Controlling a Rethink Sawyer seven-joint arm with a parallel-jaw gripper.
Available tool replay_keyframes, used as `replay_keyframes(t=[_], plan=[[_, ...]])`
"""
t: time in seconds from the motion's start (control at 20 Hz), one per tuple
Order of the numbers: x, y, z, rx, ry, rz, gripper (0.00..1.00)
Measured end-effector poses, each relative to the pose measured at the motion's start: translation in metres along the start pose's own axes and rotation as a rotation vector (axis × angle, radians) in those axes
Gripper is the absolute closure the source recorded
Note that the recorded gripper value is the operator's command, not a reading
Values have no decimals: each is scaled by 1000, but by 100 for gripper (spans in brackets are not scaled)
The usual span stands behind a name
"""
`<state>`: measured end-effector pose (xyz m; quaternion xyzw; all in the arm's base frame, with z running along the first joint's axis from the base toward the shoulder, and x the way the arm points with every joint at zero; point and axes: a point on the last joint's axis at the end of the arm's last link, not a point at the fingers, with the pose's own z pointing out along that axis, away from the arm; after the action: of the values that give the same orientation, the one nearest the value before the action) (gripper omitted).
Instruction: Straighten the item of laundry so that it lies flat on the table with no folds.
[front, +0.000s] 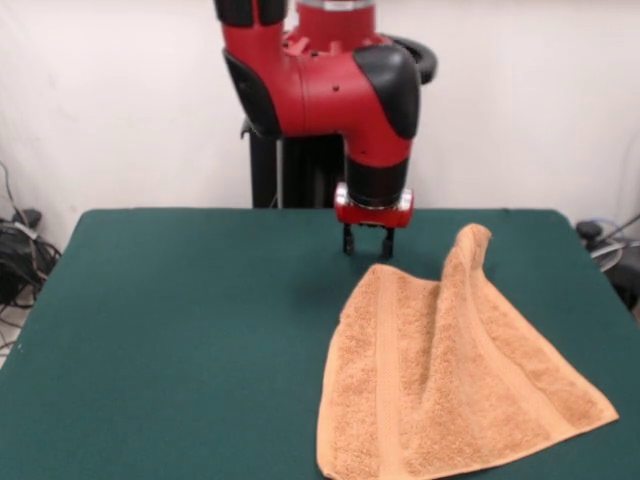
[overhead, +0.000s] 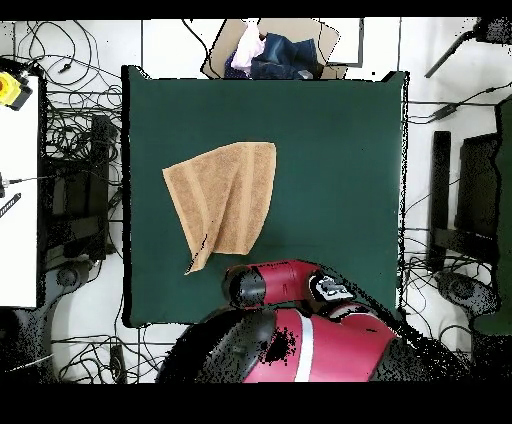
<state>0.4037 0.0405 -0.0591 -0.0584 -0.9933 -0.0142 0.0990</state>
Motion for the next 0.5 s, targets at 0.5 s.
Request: replay_keyframes(t=[0.5], plan=[[0, -2, -1, -7, -3, 6, 0]])
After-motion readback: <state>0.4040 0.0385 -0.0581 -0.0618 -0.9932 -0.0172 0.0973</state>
